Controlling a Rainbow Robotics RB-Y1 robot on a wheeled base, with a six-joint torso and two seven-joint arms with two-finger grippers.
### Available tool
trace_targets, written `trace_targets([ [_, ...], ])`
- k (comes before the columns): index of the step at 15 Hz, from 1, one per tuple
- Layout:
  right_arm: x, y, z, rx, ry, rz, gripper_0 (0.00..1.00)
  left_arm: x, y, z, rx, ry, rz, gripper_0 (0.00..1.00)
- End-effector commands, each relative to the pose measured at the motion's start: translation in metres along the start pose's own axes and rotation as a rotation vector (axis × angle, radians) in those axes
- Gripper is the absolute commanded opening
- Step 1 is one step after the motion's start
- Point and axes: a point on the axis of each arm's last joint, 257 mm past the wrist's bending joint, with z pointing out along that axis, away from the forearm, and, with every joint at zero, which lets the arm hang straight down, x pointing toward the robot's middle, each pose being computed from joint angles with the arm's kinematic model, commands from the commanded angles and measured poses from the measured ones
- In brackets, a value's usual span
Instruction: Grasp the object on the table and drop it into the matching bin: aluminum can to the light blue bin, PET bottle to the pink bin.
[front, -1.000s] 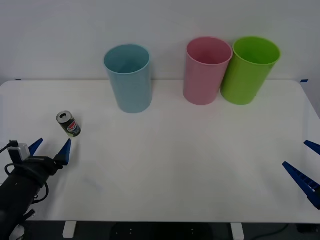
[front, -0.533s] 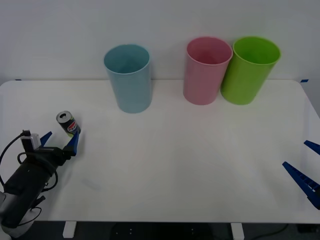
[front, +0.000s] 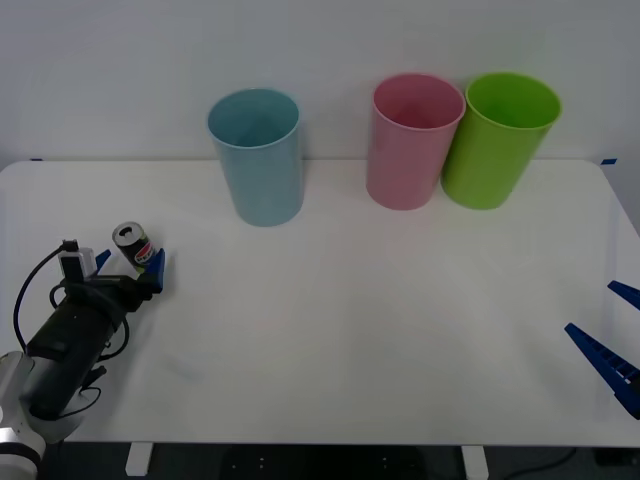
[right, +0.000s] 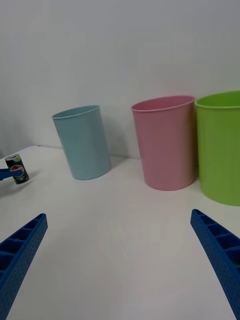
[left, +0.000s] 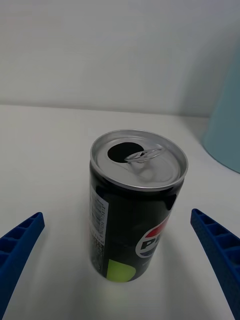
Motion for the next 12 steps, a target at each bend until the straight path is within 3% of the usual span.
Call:
trace_targets([
  [1,0.0,0.0,0.0,0.0,0.0,0.0,1.0,-0.002,-0.003,0.01,0.0,0.006,0.004,1.0],
  [12,0.0,0.0,0.0,0.0,0.0,0.0,1.0,-0.004,-0.008,0.029,-0.008,0.025,0.02,1.0],
])
